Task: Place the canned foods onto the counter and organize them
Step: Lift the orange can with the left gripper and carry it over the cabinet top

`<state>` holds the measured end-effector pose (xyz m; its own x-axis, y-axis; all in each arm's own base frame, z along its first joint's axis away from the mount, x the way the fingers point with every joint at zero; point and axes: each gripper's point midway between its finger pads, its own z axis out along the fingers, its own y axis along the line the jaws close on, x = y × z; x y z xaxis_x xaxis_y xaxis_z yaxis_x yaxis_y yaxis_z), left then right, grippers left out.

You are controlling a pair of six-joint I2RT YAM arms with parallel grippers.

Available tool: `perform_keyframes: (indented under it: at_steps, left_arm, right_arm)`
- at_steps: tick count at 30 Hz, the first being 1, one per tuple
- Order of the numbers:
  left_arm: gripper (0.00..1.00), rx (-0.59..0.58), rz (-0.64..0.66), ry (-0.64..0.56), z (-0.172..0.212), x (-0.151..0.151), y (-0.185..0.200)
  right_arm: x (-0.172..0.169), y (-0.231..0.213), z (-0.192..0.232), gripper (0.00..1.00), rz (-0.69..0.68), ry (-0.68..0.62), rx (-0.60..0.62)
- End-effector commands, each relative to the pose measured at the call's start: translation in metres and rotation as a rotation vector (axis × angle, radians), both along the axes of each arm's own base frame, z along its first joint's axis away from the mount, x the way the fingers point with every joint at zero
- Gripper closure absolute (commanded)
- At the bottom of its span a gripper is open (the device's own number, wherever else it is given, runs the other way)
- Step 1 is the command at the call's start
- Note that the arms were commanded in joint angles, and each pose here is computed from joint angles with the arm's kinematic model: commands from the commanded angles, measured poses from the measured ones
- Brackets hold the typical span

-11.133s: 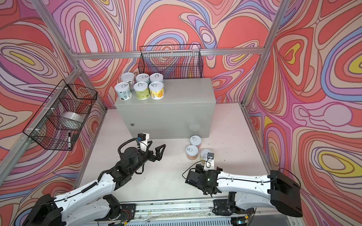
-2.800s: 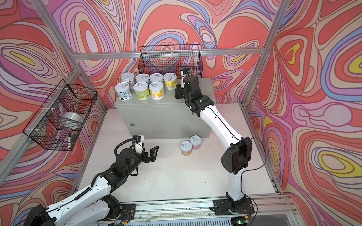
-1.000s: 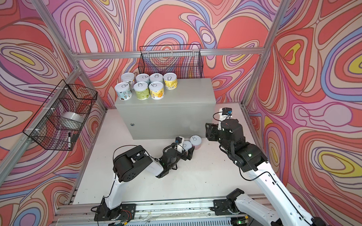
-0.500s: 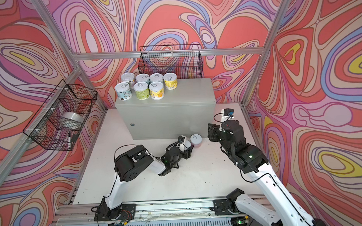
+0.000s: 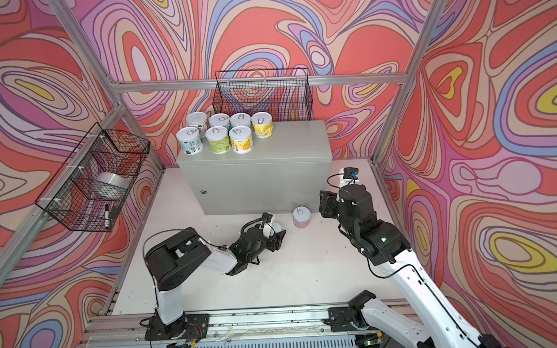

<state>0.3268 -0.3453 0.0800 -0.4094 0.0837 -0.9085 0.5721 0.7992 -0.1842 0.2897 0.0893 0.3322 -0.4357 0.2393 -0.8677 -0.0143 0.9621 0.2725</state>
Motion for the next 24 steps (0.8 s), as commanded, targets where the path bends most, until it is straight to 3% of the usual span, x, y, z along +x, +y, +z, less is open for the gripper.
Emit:
perform_keyframes:
  at_steps: [1, 14, 19, 24]
  left_arm:
    - [1.00, -0.048, -0.111, 0.027, 0.061, -0.014, -0.015]
    - [1.00, -0.054, -0.089, -0.092, 0.251, -0.028, 0.009]
    - [1.00, -0.056, -0.073, -0.181, 0.317, -0.016, 0.004]
    - [1.00, -0.070, -0.064, -0.233, 0.354, 0.007, -0.008]
  right_arm:
    - [-0.001, 0.000, 0.007, 0.40, 0.000, -0.014, 0.017]
    - [-0.009, -0.007, 0.039, 0.41, -0.011, -0.109, 0.047]
    - [-0.008, -0.007, 0.048, 0.42, -0.011, -0.128, 0.050]
    - [-0.005, -0.003, 0.053, 0.42, 0.000, -0.141, 0.062]
